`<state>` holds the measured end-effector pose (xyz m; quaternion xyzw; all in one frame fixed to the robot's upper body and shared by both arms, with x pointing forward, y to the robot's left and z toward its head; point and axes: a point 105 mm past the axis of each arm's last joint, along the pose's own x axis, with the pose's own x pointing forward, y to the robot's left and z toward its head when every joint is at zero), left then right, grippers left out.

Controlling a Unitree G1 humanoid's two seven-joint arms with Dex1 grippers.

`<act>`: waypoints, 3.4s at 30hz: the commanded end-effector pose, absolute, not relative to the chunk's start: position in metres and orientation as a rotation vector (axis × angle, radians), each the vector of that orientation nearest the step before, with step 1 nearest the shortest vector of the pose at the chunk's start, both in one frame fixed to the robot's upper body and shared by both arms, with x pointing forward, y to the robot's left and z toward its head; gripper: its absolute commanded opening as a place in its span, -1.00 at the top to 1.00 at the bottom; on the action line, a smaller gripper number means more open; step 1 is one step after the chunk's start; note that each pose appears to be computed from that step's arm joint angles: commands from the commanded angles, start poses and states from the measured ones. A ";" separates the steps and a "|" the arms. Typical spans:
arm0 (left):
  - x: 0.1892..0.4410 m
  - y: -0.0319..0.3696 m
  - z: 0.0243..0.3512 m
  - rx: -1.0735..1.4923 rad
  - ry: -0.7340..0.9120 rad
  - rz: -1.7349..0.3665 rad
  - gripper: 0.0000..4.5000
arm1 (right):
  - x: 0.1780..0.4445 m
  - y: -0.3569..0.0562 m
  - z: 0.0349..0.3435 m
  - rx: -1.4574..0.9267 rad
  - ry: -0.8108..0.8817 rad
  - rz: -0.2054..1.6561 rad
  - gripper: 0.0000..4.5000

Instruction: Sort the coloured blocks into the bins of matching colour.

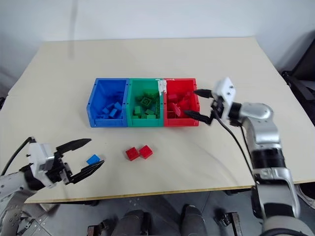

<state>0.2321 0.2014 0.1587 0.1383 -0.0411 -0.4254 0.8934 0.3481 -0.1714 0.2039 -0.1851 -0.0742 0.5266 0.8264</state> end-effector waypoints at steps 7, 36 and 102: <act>0.254 0.176 0.162 0.296 -0.108 -1.023 -1.00 | 0.295 -0.233 0.168 -0.523 0.026 1.167 -0.99; 0.212 0.230 0.134 0.300 -0.009 -0.799 -1.00 | 0.322 -0.001 0.139 -0.780 0.060 1.649 -0.99; 0.221 0.210 0.144 0.297 0.057 -0.952 -1.00 | 0.260 -0.155 0.162 -0.307 -0.101 1.447 -0.99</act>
